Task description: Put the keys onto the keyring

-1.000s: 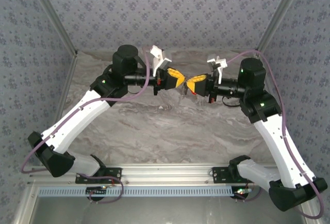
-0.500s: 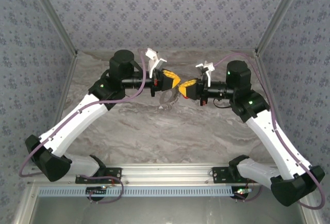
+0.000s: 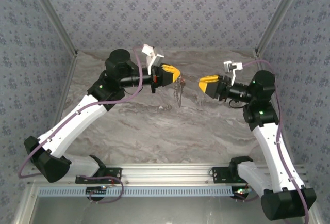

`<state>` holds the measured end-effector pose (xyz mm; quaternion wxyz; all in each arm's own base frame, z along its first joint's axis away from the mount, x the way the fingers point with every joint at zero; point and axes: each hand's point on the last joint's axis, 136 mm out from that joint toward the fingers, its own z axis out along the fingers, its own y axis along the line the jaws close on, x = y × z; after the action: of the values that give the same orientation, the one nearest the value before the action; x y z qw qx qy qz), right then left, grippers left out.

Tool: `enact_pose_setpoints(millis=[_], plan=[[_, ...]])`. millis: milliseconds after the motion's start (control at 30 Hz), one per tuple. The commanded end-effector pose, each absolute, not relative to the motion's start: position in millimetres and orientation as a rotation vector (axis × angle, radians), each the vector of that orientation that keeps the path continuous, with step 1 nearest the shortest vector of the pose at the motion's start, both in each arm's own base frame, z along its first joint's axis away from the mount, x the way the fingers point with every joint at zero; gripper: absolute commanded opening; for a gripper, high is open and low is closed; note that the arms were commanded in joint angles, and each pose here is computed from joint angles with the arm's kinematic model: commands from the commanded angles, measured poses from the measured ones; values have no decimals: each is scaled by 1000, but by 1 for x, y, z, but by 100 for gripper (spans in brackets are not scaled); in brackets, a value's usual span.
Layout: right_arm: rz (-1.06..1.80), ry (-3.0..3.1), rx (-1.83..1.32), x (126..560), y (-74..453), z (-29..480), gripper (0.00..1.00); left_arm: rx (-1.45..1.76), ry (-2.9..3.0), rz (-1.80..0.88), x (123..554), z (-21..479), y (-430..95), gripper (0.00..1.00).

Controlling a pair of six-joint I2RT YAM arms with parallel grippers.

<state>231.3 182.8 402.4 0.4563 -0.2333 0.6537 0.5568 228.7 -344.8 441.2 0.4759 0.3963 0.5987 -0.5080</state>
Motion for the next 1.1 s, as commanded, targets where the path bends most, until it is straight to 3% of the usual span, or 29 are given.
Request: enact_pose_setpoints(millis=[0,200,333,400,500,567,767,1067], plan=[[1368,1481,-494,239,181,437,42,951,1342,-1232,218,477,-334,0],[1365,1429,-488,240,203,453,46,950,1339,-1238,218,477,-334,0],[1402,1461,-531,242,226,439,40,937,1333,-1240,220,479,-334,0],[1444,1488,-563,238,245,425,34,927,1330,-1244,221,480,-334,0],[1490,1539,-622,232,266,406,13,920,1329,-1251,222,480,-336,0],[1507,1568,-643,227,270,399,11,920,1334,-1253,222,479,-336,0],[1393,1606,-628,216,236,392,43,918,1332,-1246,222,479,-334,0],[1294,1495,-459,222,180,435,42,898,1311,-1284,221,481,-334,0]])
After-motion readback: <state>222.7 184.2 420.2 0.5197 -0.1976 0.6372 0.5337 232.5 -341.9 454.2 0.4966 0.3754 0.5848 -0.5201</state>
